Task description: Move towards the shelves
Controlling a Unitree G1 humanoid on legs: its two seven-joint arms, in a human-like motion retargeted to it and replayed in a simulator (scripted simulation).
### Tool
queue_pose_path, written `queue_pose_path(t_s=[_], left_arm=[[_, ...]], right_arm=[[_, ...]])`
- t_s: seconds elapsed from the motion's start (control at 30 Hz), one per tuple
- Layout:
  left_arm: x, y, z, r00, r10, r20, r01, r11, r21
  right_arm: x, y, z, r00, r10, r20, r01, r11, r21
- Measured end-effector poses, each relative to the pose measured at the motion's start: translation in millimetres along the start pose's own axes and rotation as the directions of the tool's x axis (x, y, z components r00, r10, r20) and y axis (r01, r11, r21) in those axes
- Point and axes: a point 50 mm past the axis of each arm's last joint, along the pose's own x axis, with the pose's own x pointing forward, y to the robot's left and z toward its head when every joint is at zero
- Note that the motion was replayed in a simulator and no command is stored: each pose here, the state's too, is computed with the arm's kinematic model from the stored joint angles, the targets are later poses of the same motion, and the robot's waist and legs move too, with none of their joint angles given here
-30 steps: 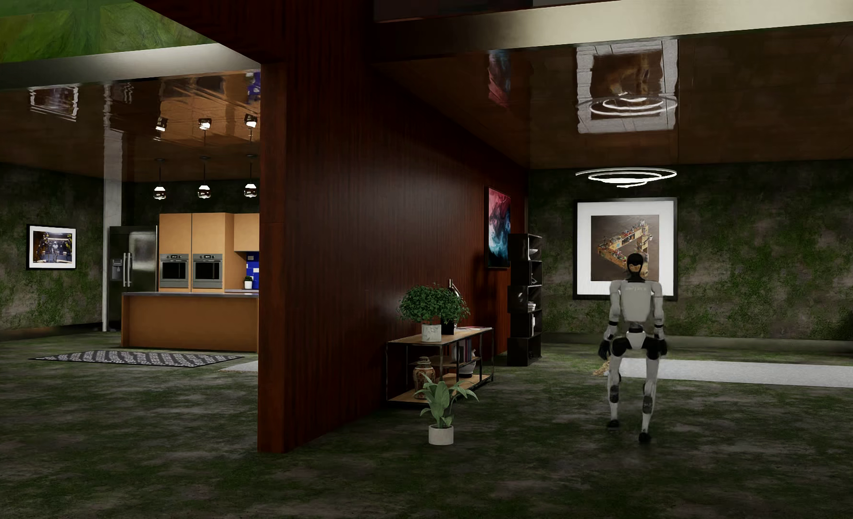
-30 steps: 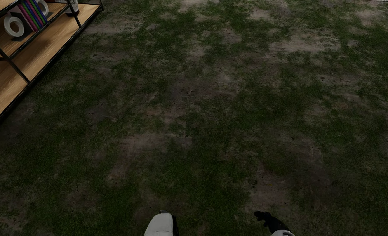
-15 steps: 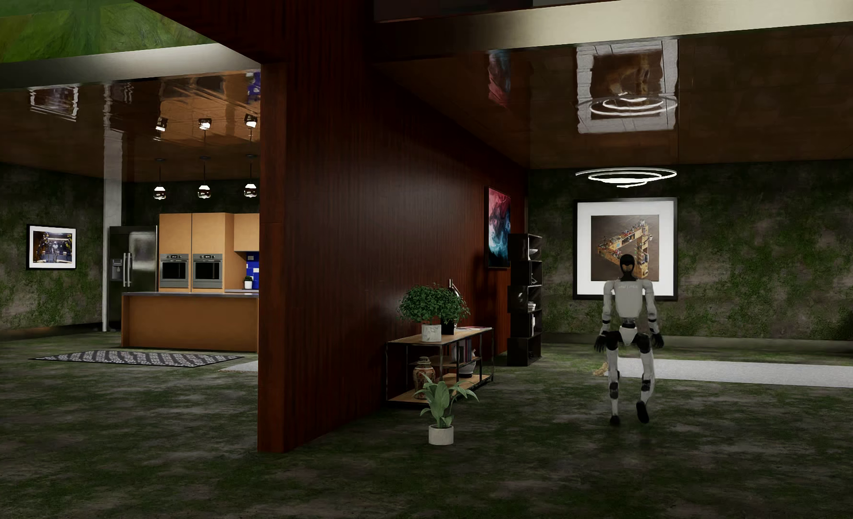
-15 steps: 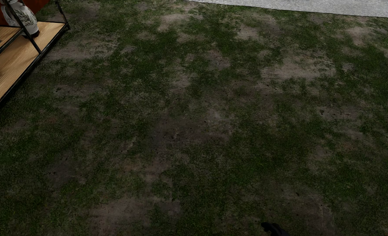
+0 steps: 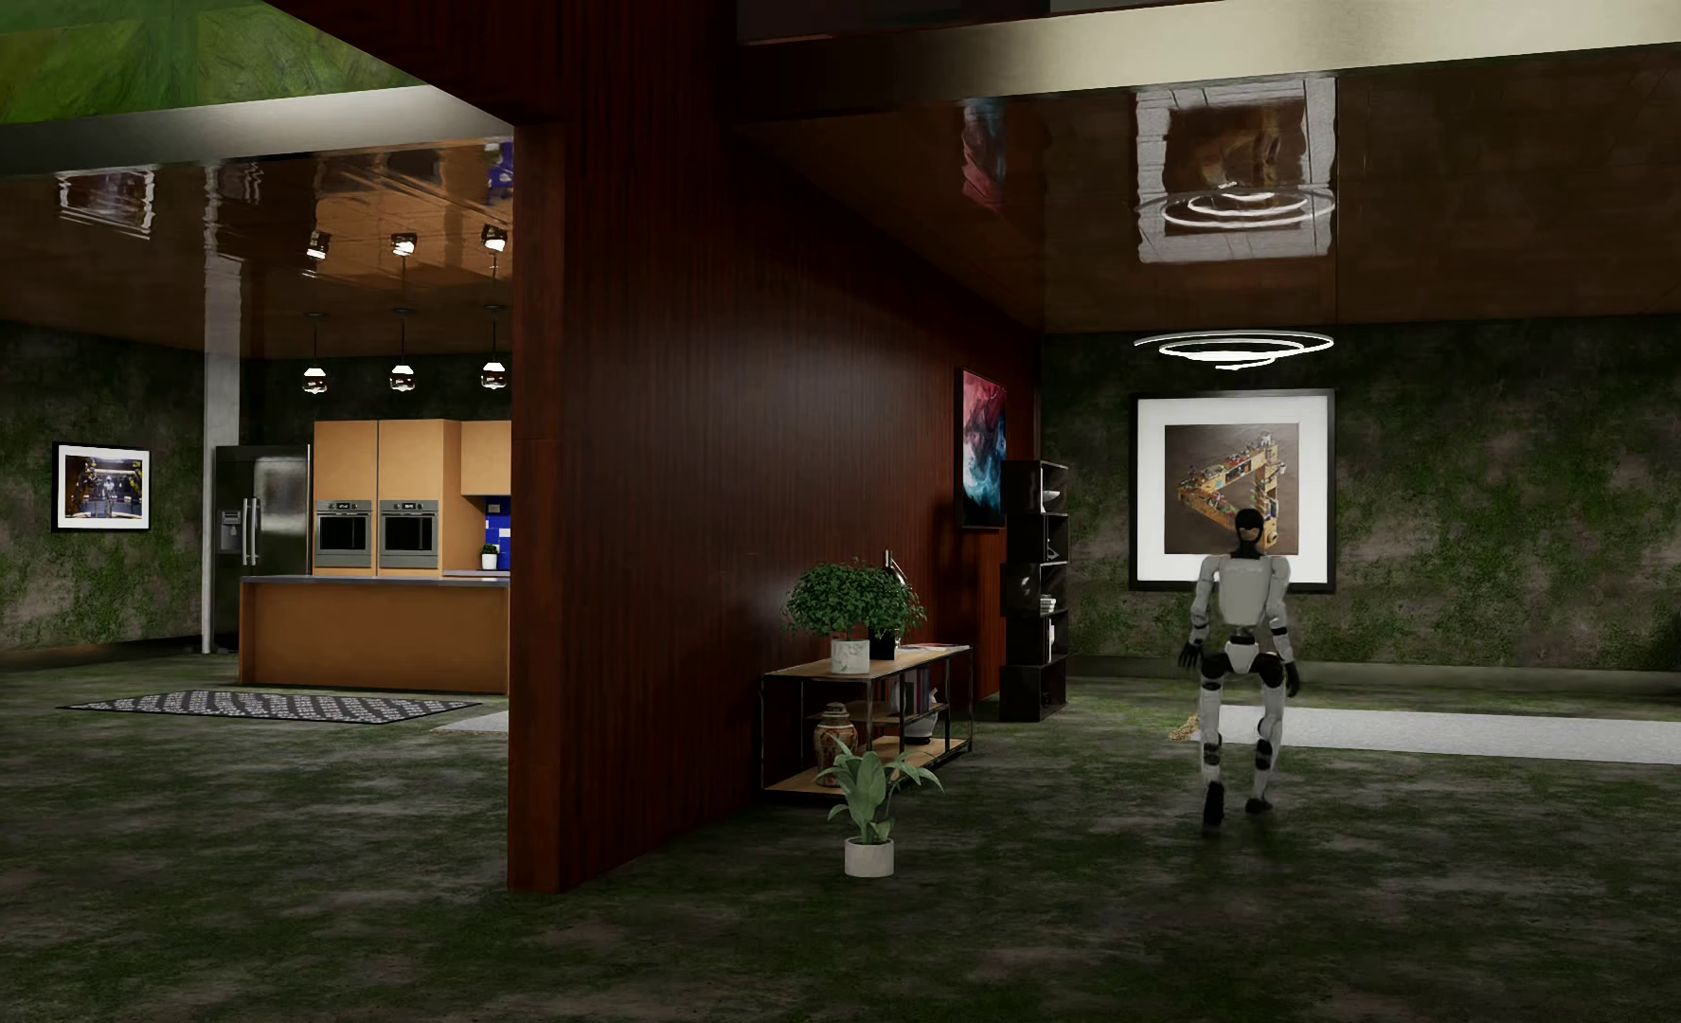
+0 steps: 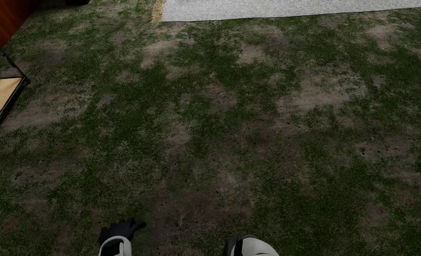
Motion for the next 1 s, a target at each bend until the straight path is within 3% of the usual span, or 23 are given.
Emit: queue_pose_path(t_s=[0.07, 0.17, 0.23, 0.3, 0.37, 0.47, 0.53, 0.6, 0.67, 0.7, 0.73, 0.77, 0.87, 0.93, 1.0], left_arm=[[-15.5, -53.5, -19.5, 0.964, -0.228, -0.139, 0.223, 0.974, -0.05], [-57.1, -123.4, -33.1, 0.816, -0.532, -0.225, 0.528, 0.845, -0.079], [-81.9, -148.6, -33.4, 0.77, -0.612, -0.181, 0.609, 0.789, -0.079], [-99.8, -163.2, -30.7, 0.74, -0.661, -0.127, 0.644, 0.75, -0.152], [-105.7, -168.7, -27.5, 0.706, -0.7, -0.107, 0.684, 0.713, -0.151], [-92.0, -155.6, -22.2, 0.746, -0.66, -0.087, 0.662, 0.75, -0.014], [-78.6, -138.4, -21.2, 0.816, -0.57, -0.098, 0.566, 0.822, -0.063], [-75.0, -125.5, -21.4, 0.874, -0.466, -0.141, 0.423, 0.87, -0.254], [-70.0, -117.5, -17.3, 0.894, -0.414, -0.172, 0.298, 0.835, -0.463], [-64.2, -114.8, -14.3, 0.89, -0.422, -0.176, 0.286, 0.814, -0.505], [-55.8, -110.3, -10.3, 0.888, -0.427, -0.171, 0.303, 0.824, -0.479], [-46.1, -104.1, -4.2, 0.889, -0.432, -0.155, 0.35, 0.856, -0.381], [-15.0, -61.5, 26.9, 0.963, -0.27, 0.014, 0.268, 0.96, 0.084], [-4.2, -28.2, 47.5, 0.981, -0.151, 0.125, 0.14, 0.986, 0.088], [2.2, 5.9, 61.4, 0.982, -0.034, 0.185, 0.045, 0.997, -0.055]], right_arm=[[2.1, -0.7, 26.9, 0.999, 0.005, 0.049, -0.002, 0.997, -0.071], [-1.6, -27.4, 103.8, 0.958, -0.068, 0.28, 0.115, 0.981, -0.154], [-20.8, -51.4, 166.5, 0.841, -0.156, 0.518, 0.242, 0.965, -0.101], [-53.2, -76.9, 222.2, 0.643, -0.249, 0.724, 0.37, 0.929, -0.009], [-85.7, -101.0, 258.4, 0.461, -0.334, 0.822, 0.456, 0.884, 0.103], [-114.1, -126.4, 276.4, 0.318, -0.418, 0.851, 0.529, 0.823, 0.206], [-107.5, -129.7, 267.3, 0.357, -0.422, 0.833, 0.525, 0.829, 0.195], [-82.9, -116.8, 249.3, 0.489, -0.346, 0.801, 0.559, 0.829, 0.018], [-48.1, -99.7, 217.5, 0.688, -0.249, 0.682, 0.506, 0.838, -0.205], [-32.1, -91.0, 196.5, 0.779, -0.21, 0.591, 0.441, 0.853, -0.278], [-19.8, -82.6, 175.2, 0.844, -0.184, 0.505, 0.362, 0.889, -0.281], [-10.1, -76.5, 152.2, 0.886, -0.179, 0.429, 0.303, 0.922, -0.242], [1.8, -62.1, 94.7, 0.94, -0.184, 0.289, 0.197, 0.98, -0.018], [4.1, -59.1, 61.9, 0.945, -0.236, 0.226, 0.237, 0.971, 0.026], [4.2, -52.2, 36.7, 0.949, -0.269, 0.165, 0.264, 0.963, 0.05]])
